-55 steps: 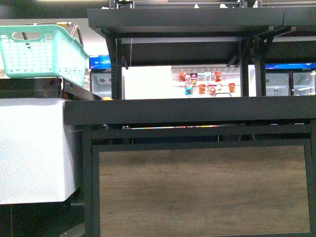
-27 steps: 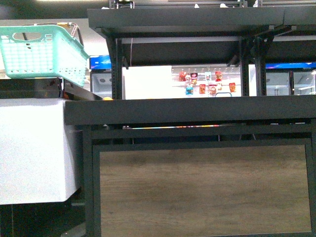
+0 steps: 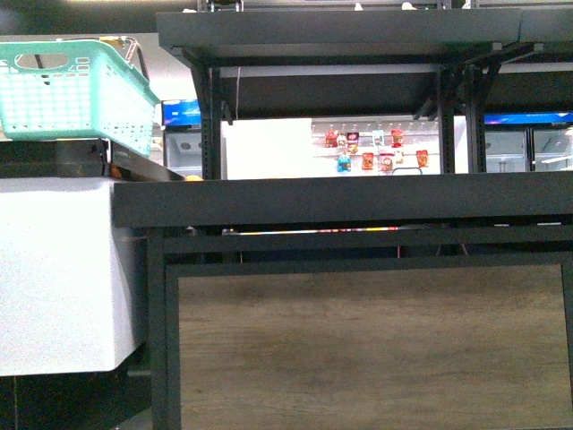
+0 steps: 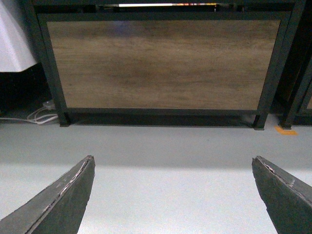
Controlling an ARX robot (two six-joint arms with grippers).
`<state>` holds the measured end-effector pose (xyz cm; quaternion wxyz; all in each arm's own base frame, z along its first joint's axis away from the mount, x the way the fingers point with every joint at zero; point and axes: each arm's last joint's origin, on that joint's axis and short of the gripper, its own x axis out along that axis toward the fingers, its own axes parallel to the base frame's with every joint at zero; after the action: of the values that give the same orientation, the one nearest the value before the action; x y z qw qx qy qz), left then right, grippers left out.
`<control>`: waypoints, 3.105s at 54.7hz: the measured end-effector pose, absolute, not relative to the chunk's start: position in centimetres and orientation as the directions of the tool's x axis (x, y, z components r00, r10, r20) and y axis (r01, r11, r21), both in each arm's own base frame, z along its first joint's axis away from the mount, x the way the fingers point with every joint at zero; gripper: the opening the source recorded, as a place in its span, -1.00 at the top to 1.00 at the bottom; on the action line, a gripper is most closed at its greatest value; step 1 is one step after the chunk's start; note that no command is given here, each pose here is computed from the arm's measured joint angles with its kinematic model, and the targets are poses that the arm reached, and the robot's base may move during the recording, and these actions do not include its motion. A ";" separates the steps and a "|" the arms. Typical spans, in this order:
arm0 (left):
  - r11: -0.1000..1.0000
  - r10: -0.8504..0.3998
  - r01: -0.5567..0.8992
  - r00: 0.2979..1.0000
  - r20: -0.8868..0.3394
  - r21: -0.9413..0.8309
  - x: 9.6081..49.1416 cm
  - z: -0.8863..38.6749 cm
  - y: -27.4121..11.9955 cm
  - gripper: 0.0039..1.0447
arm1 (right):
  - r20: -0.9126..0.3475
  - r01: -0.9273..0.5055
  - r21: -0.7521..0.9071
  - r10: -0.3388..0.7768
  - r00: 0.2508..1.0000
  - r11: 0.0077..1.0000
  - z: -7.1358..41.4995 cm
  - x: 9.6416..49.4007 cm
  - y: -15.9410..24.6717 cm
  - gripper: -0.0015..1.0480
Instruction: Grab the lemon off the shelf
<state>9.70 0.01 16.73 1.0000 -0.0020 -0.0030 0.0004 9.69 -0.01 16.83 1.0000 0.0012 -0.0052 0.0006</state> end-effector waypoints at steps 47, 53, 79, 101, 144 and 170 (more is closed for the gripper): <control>1.000 0.001 -0.001 1.000 0.006 -0.004 9.7 16.7 0.0 -0.86 | 0.010 -0.001 0.002 0.001 1.000 1.000 16.8 9.7 0.0 -0.85; 1.000 0.001 -0.001 1.000 0.006 -0.004 9.7 16.7 0.0 -0.86 | 0.010 -0.001 0.002 0.001 1.000 1.000 16.8 9.7 0.0 -0.85; 1.000 0.001 -0.001 1.000 0.007 -0.004 9.7 16.7 0.0 -0.86 | 0.010 -0.001 0.002 0.001 1.000 1.000 16.8 9.7 0.0 -0.85; 1.000 0.000 0.000 1.000 0.007 -0.004 9.7 16.7 0.0 -0.86 | 0.010 -0.001 0.002 0.001 1.000 1.000 16.8 9.7 0.0 -0.85; 1.000 0.001 -0.001 1.000 0.007 -0.004 9.7 16.7 0.0 -0.86 | 0.011 -0.001 0.002 0.001 1.000 1.000 16.8 9.7 0.0 -0.85; 1.000 0.001 -0.001 1.000 0.007 -0.004 9.7 16.7 0.0 -0.86 | 0.011 -0.001 0.002 0.001 1.000 1.000 16.8 9.7 0.0 -0.85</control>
<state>9.69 0.01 16.74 1.0000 -0.0018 -0.0035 0.0004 9.69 -0.01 16.83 1.0000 0.0012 -0.0054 0.0006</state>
